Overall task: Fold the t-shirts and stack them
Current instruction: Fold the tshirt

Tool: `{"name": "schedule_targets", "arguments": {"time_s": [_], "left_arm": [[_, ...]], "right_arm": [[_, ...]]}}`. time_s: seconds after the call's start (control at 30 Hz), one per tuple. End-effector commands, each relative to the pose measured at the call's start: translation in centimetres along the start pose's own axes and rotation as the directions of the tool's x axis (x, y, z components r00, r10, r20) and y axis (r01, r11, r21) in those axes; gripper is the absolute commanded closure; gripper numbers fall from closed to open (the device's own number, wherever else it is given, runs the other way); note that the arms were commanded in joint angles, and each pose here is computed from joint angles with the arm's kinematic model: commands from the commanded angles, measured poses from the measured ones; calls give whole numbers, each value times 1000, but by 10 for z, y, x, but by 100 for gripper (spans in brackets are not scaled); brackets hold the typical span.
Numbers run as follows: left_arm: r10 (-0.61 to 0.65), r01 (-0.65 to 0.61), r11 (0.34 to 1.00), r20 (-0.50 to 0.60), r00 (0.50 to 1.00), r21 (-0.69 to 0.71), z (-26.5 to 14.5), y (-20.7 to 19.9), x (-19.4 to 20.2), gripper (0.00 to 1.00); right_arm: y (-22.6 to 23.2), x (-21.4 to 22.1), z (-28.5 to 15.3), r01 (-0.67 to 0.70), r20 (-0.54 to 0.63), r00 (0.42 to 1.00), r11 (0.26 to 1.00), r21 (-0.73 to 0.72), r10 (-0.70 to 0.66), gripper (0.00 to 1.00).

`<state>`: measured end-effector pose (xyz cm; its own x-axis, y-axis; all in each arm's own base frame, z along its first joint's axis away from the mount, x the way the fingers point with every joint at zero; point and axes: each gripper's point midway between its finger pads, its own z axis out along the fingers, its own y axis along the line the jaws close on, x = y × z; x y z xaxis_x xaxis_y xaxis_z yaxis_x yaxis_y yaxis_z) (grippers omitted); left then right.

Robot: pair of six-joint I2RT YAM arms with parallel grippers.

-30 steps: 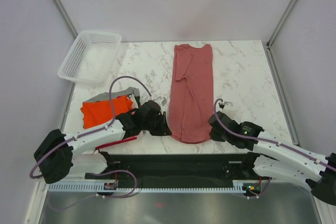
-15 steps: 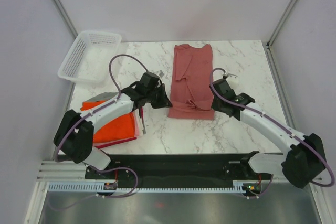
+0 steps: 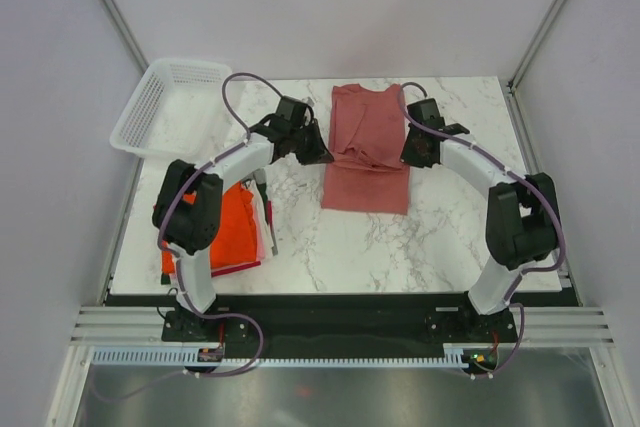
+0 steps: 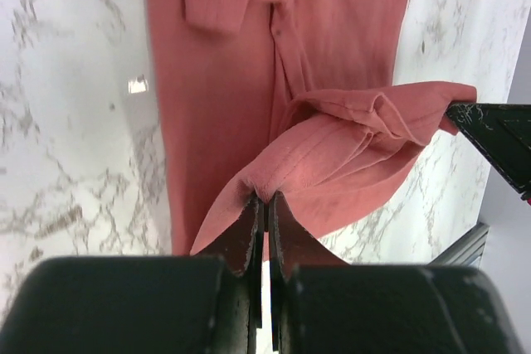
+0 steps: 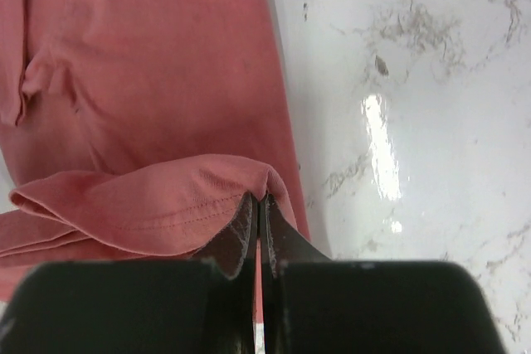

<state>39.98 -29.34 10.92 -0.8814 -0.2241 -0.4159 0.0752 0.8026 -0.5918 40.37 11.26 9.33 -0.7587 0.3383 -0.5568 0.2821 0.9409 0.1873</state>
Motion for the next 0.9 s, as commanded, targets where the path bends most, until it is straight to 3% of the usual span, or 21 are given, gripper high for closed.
{"name": "schedule_targets", "arguments": {"time_s": [0.0, 0.37, 0.4, 0.43, 0.47, 0.5, 0.53, 0.57, 0.6, 0.67, 0.87], "left_arm": [[35, -35, 998, 16, 999, 52, 7, -10, -25, 98], [4, -6, 998, 40, 999, 56, 41, 3, -65, 98], [-1, -1, 998, 31, 1000, 55, 47, 7, -64, 95], [0, -2, 998, 27, 1000, 61, 50, 7, -66, 86], [-2, 0, 997, 38, 999, 75, 49, 4, -74, 74], [-9, 6, 997, 39, 999, 74, 52, 7, -77, 47], [-11, 7, 997, 44, 999, 76, 52, 7, -80, 35], [-6, 1, 996, 53, 999, 86, 48, 5, -85, 22], [10, -16, 995, 54, 999, 99, 45, 3, -87, 1], [41, -47, 994, 58, 997, 96, 31, -2, -79, 0], [43, -47, 997, 64, 997, 59, -4, 13, -34, 1]], "right_arm": [[12, -32, 8, 2, 43, 999, 998, -59, 1, 100], [18, -67, 45, -8, 31, 999, 995, -98, 11, 100], [19, -69, 48, -7, 31, 999, 995, -101, 10, 98], [21, -77, 50, -14, 40, 999, 994, -111, 18, 69], [22, -77, 56, -15, 36, 999, 994, -113, 19, 47], [25, -82, 57, -20, 43, 999, 992, -123, 26, 30], [27, -86, 57, -23, 59, 998, 990, -140, 31, 15], [31, -92, 49, -20, 81, 996, 987, -160, 34, 11], [30, -86, 48, -19, 85, 996, 984, -175, 34, 10], [30, -90, 25, -14, 134, 990, 978, -207, 42, 10], [4, -33, -9, 0, 113, 993, 969, -248, 29, 14]]}}
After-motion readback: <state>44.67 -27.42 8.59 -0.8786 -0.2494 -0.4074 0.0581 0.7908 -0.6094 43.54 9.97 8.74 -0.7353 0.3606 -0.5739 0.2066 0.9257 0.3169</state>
